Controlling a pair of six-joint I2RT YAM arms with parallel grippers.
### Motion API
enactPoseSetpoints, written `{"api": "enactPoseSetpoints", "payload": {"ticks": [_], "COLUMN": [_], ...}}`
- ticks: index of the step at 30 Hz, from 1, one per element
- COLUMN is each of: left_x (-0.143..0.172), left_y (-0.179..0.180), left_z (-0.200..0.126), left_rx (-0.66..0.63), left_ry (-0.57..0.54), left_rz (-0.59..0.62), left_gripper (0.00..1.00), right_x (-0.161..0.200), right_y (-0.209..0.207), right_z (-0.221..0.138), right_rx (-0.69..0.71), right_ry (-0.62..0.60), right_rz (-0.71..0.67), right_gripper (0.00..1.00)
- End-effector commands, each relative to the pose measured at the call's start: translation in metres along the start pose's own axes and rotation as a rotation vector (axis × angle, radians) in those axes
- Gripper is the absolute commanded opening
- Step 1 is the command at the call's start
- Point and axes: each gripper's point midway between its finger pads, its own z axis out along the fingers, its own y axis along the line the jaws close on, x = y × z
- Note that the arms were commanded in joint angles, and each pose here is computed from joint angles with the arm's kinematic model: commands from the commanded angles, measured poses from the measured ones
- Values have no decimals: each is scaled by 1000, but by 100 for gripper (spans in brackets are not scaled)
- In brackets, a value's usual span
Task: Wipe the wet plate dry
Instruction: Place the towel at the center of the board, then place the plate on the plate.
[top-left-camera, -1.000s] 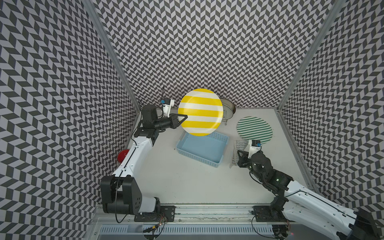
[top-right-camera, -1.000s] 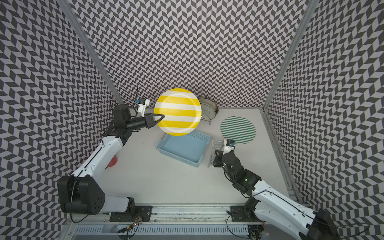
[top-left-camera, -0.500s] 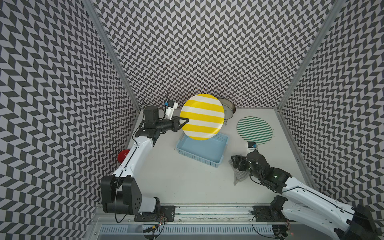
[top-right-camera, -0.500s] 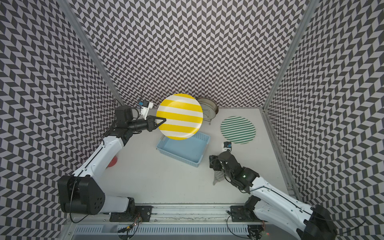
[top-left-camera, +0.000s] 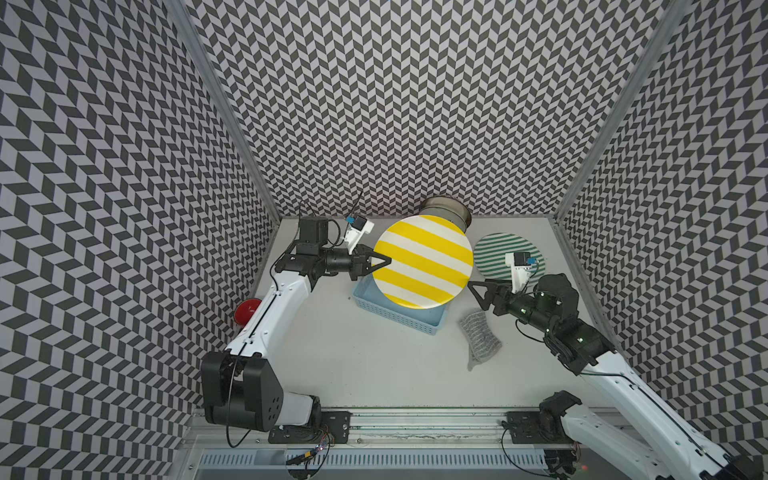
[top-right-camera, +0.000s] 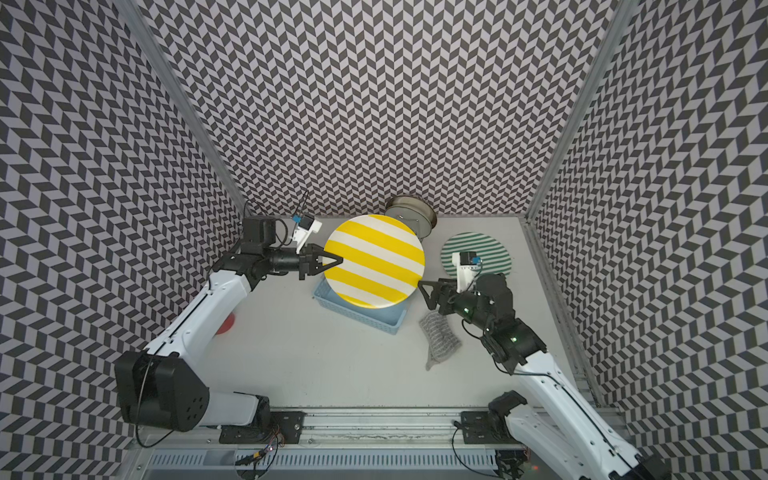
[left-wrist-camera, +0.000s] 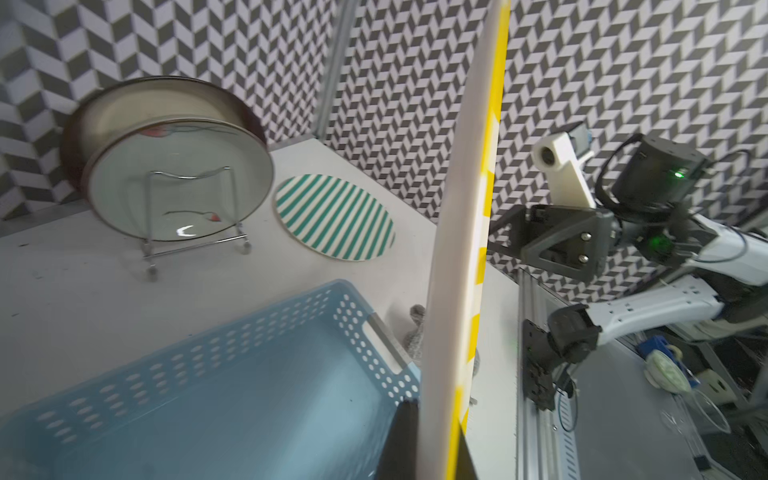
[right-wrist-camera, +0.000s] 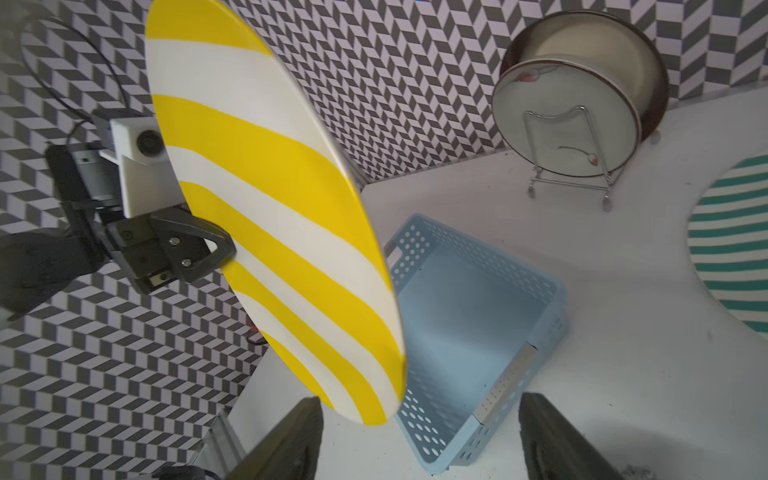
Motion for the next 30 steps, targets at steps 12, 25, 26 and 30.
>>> {"api": "enactPoseSetpoints", "payload": {"ticks": [12,25,26,30], "left_x": [-6,-40,-46,-59], "left_y": [-60,19,29,73], "left_z": [-2,-22,-29,-66], "left_rx": [235,-277,-337,-626], "left_ry": [-8,-34,-56,-127], "left_rz": [86,105,91,46], "left_gripper": [0,100,100,100], "right_x": [-36,-110,-116,-126], "right_y": [68,-13,-26,-82], "right_z": [-17,-41,-47,-60], "right_rx": [-377,-110,-80,73], "right_ry": [-111,-384,-416,-498], "right_rz": [-99,128,161,319], "right_gripper": [24,0,0,0]}}
